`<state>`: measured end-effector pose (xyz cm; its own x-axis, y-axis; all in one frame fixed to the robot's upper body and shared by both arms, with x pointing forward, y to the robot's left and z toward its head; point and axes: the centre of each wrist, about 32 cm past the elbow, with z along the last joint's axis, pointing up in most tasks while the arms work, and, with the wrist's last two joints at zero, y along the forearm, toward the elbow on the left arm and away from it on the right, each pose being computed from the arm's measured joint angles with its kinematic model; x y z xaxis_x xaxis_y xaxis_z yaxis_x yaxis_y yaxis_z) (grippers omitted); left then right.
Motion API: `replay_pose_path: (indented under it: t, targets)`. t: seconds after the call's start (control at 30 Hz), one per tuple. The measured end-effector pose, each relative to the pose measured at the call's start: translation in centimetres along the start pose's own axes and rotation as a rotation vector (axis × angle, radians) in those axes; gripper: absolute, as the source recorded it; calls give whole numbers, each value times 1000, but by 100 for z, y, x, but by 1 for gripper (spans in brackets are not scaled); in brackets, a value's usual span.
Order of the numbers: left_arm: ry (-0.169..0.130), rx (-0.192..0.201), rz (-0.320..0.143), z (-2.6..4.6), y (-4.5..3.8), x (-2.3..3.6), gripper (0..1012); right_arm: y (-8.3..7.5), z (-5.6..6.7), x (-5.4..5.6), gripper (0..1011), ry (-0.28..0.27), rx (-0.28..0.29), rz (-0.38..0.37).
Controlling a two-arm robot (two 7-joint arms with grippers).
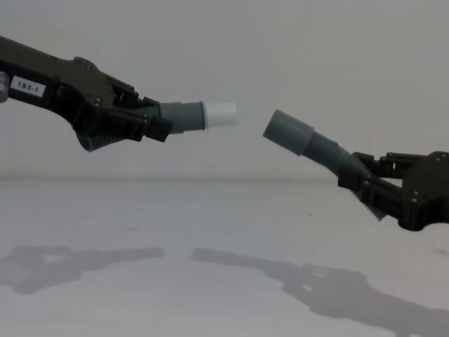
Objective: Use both hands to pick up one end of the pipe from the table, align the ends, and insert them.
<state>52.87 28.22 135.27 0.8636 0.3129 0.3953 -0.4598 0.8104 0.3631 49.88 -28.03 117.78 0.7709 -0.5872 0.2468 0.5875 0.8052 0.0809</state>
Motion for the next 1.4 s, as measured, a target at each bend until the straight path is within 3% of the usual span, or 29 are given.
replay_pose_path:
  t: [0.93,1.4]
  targets:
    - [-36,33,-33,60,-82,158,327,22,-89,98,249,-4,-8,-11]
    - [-63,48,-96,118,-186,289,327,21,-98,107,249,-5,-7,-9]
